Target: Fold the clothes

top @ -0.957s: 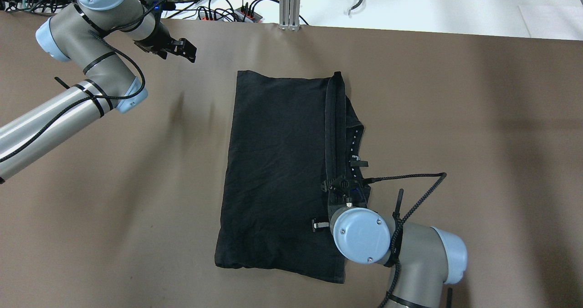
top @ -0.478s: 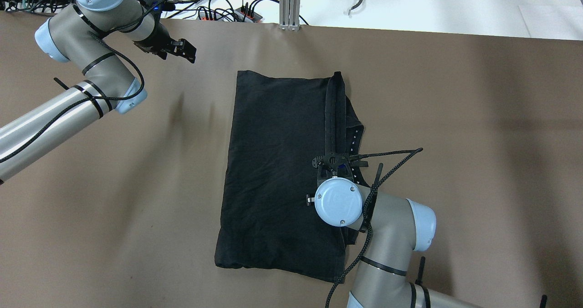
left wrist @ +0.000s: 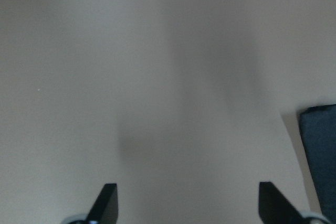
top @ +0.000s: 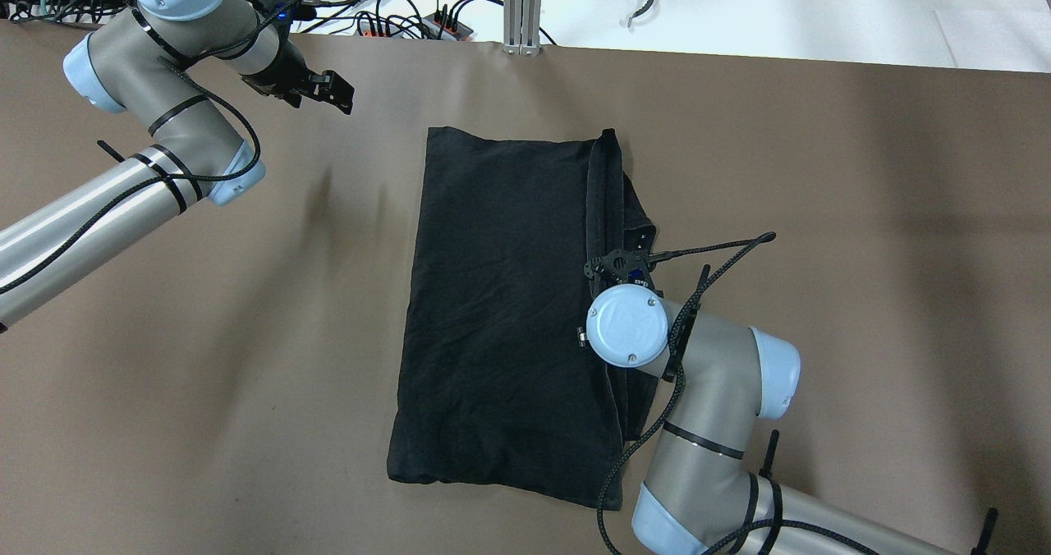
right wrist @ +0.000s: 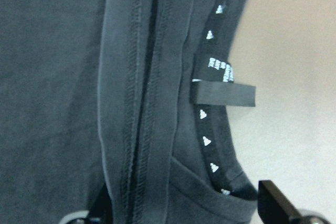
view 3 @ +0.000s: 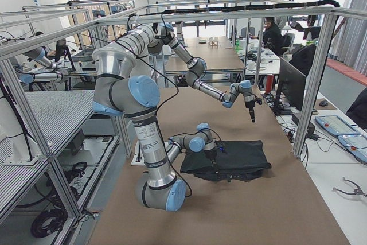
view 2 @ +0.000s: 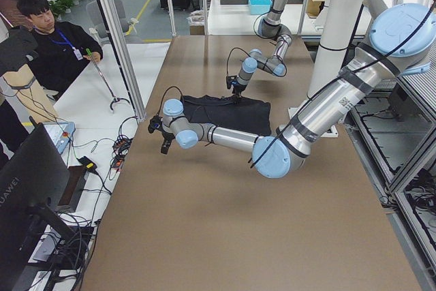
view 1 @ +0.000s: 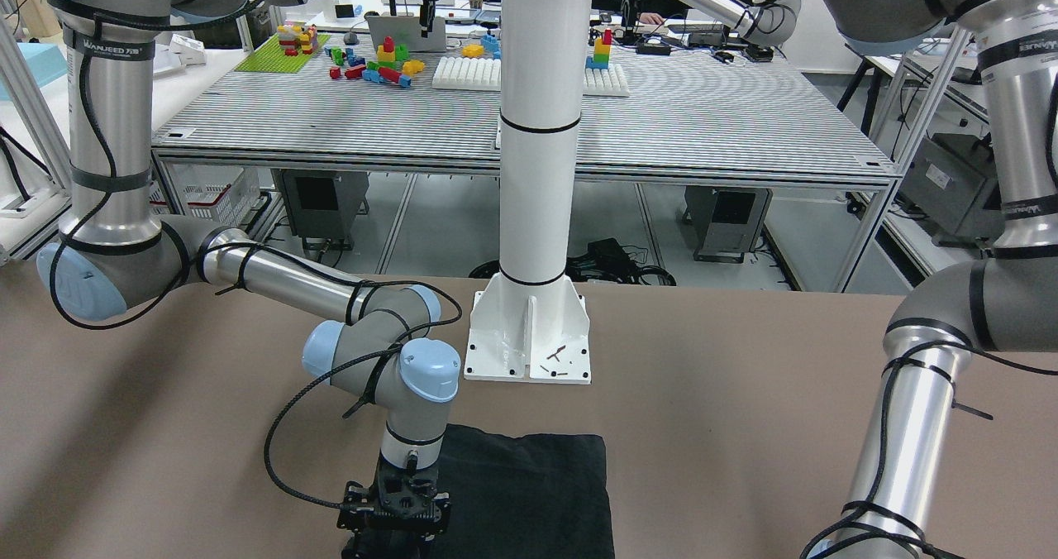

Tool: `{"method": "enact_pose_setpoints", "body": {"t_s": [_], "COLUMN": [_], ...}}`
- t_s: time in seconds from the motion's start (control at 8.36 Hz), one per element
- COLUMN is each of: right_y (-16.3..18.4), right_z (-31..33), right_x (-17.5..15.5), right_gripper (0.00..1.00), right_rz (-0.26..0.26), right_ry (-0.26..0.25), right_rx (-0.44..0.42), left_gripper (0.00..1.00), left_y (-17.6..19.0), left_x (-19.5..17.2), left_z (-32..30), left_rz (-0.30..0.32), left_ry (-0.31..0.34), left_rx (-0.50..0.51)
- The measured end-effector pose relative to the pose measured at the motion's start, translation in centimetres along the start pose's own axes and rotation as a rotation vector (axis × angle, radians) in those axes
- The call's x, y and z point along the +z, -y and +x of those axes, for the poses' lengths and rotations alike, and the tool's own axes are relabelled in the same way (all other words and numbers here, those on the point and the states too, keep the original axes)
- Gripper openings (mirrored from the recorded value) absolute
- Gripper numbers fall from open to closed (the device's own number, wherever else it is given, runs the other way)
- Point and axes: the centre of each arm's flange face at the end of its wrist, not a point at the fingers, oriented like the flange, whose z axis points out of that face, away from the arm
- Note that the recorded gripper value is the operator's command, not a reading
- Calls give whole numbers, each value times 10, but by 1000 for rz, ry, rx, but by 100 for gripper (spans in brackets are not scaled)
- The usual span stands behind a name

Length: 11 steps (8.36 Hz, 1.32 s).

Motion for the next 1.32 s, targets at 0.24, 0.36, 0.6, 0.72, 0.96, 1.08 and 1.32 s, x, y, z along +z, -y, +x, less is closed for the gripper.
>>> {"method": "enact_pose_setpoints", "body": {"t_s": [0.24, 0.36, 0.6, 0.72, 0.96, 1.08, 1.32], "right_y": [7, 5, 19, 35, 66, 85, 126], "right_z": [36, 52, 61, 57, 43, 26, 2], "right_x": [15, 20, 5, -10, -30, -30, -7], "right_gripper": [94, 94, 94, 94, 94, 93, 94], "right_rz": [-55, -69, -55, -35, -2, 3, 11], "right_ry": [-16, -24, -2, 18, 46, 43, 28], "right_rx": [-24, -28, -16, -2, 27, 42, 73], "left_gripper": [94, 94, 94, 94, 94, 94, 94], "left_y": [0, 0, -1, -2, -3, -4, -5], "left_x": [0, 0, 2, 3, 5, 5, 6], "left_z": [0, 0, 2, 4, 6, 7, 7], "left_rz": [-1, -1, -3, -5, -8, -9, -10], "left_ry": [0, 1, -1, -2, -3, -4, -4], "left_rx": [0, 0, 1, 3, 5, 6, 6]}}
